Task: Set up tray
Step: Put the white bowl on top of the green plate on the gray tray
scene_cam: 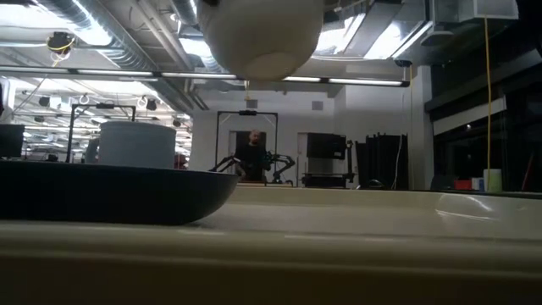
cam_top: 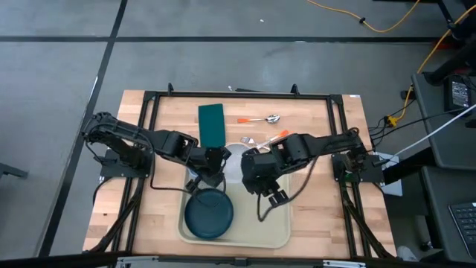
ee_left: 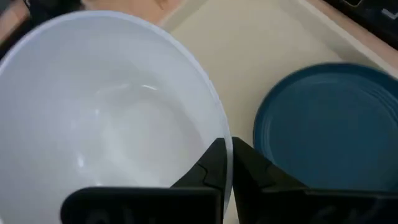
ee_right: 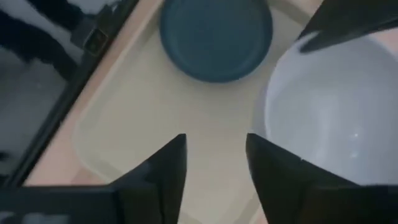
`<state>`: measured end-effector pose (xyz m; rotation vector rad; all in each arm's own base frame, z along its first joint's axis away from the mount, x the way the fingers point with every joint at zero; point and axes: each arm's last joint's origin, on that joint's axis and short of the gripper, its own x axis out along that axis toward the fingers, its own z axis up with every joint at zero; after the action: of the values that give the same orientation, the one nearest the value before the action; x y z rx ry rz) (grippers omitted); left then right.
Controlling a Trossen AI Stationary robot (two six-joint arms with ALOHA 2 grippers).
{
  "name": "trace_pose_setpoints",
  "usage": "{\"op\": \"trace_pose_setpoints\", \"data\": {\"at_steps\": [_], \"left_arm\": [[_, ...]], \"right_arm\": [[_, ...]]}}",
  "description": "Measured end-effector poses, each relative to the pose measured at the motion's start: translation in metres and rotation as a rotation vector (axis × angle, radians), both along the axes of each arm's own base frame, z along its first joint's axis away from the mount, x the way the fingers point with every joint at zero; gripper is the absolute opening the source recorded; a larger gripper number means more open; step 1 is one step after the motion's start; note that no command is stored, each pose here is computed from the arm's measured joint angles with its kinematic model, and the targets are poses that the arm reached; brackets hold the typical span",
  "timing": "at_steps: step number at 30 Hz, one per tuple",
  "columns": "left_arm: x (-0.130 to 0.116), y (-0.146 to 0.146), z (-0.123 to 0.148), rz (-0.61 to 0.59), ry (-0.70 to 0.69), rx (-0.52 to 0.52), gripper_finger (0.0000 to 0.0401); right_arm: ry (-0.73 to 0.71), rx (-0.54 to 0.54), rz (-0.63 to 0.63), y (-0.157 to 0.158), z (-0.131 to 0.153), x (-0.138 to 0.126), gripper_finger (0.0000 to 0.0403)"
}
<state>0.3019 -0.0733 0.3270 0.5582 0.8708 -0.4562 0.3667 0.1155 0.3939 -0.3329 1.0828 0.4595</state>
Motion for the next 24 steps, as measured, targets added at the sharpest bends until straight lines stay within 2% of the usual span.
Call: {"op": "trace_pose_setpoints", "data": {"at_steps": [7,11,15,19,24], "left_arm": [[-0.004,0.007,0.001,0.019,0.036,-0.014,0.0002],[-0.008,-0.002,0.001,-0.043,0.06,-0.056,0.0002],[-0.019,-0.011,-0.001,-0.112,0.141,-0.013,0.0002],[-0.027,-0.014,0.003,-0.118,0.196,-0.006,0.0002],[-0.039,-0.019,0.012,-0.123,0.209,-0.059,0.0002]], "right_arm": [[-0.068,0.018,-0.169,-0.01,0.027,-0.021,0.0195],[-0.035,0.037,-0.285,-0.02,0.036,-0.035,0.0196],[-0.019,0.105,-0.395,-0.029,0.042,-0.041,0.0196],[-0.035,0.117,-0.418,-0.033,0.047,-0.045,0.0196],[-0.114,0.053,-0.421,-0.035,0.049,-0.041,0.0183]]}}
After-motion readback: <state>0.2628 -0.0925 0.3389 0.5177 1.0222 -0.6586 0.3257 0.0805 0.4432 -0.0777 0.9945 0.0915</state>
